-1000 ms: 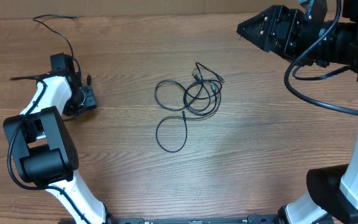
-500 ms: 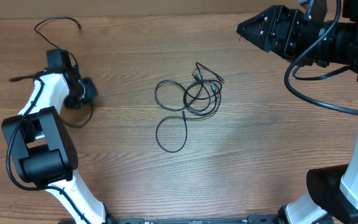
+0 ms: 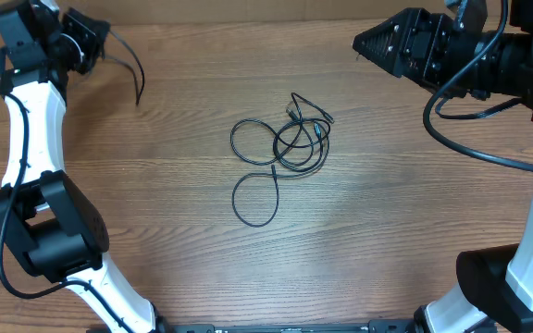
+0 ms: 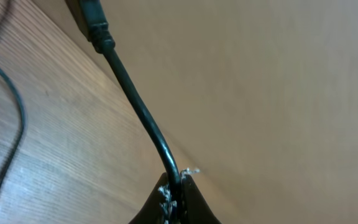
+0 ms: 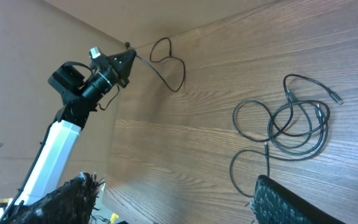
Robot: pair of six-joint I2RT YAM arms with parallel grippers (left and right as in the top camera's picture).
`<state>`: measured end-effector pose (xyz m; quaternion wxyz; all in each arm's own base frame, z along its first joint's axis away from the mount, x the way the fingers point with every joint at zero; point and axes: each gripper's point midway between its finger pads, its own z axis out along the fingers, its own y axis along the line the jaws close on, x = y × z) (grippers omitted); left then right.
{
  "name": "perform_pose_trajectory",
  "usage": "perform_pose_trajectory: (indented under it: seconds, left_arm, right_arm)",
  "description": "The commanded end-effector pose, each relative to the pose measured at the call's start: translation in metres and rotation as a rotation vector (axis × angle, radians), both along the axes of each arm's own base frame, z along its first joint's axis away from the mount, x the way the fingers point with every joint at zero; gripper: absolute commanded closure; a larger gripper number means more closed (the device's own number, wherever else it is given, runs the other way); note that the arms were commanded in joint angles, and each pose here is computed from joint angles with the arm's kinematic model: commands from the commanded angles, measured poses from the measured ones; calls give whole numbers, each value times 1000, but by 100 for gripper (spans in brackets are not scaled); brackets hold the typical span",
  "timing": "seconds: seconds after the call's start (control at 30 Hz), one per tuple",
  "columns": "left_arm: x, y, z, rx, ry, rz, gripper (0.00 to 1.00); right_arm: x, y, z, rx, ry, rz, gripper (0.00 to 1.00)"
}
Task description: Untangle cables
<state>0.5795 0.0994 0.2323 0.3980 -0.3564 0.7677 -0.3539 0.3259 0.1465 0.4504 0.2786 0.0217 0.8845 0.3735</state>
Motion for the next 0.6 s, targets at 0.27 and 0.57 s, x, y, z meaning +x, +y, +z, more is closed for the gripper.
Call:
perform_pose_trajectory:
  seconds: [0.27,0.57]
  left_arm:
    - [8,88,-9,386,43,505,96]
    - [11,110,-60,712,148,337,5]
  right_arm:
    - [-15,21,7,4,-29,75,20]
    - [-24,37,7,1,-30,123,19]
